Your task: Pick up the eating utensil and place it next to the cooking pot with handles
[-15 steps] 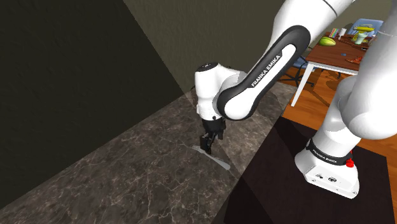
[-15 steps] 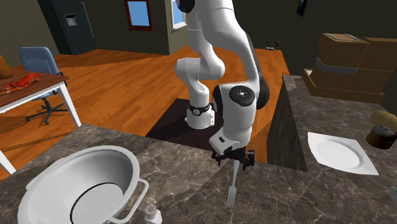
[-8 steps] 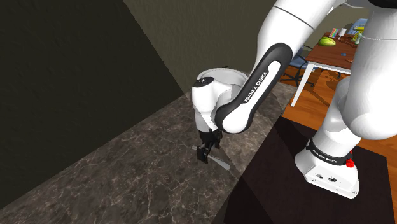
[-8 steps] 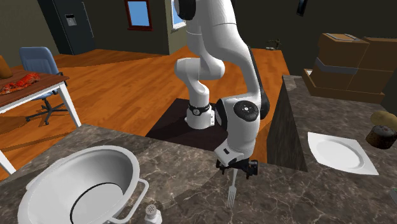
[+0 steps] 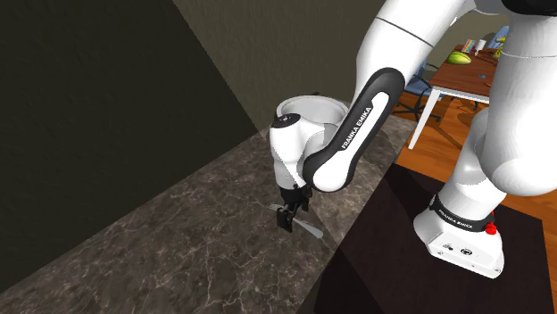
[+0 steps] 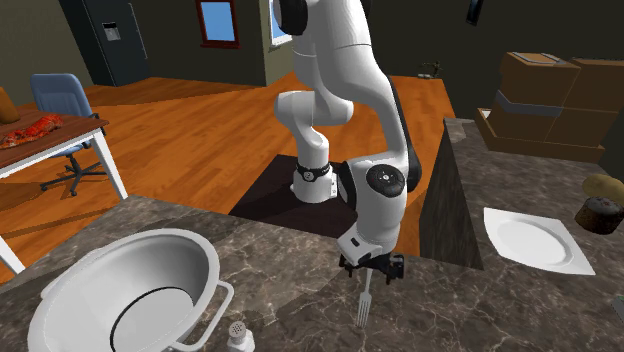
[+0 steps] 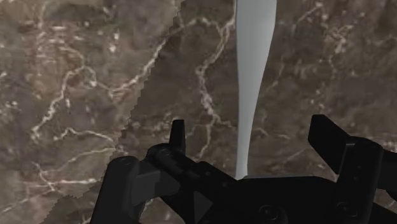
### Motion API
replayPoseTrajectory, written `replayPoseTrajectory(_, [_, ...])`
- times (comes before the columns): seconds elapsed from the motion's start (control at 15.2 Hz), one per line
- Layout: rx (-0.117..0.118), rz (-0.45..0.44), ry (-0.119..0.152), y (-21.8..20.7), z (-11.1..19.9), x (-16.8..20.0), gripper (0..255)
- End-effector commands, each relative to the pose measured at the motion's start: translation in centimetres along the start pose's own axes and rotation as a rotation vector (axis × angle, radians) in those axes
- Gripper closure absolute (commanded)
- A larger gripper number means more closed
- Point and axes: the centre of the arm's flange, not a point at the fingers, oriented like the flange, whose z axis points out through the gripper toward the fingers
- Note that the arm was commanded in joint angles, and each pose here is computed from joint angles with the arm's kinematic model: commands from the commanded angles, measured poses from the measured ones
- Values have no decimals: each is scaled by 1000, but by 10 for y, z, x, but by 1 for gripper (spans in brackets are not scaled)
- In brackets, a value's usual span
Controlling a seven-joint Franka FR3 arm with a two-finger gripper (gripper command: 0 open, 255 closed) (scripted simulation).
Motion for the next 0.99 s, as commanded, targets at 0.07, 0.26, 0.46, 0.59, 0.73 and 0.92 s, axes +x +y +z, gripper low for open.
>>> replayPoseTrajectory(0.07, [0, 0, 0, 0, 0, 0, 0])
replayPoseTrajectory(0.26, [0, 0, 0, 0, 0, 0, 255])
replayPoseTrajectory(0.46, [0, 0, 0, 0, 0, 0, 255])
replayPoseTrajectory(0.59, [0, 0, 0, 0, 0, 0, 255])
replayPoseTrajectory(0.73, [0, 0, 0, 0, 0, 0, 255])
replayPoseTrajectory(0.92, [0, 0, 0, 0, -16, -2, 255])
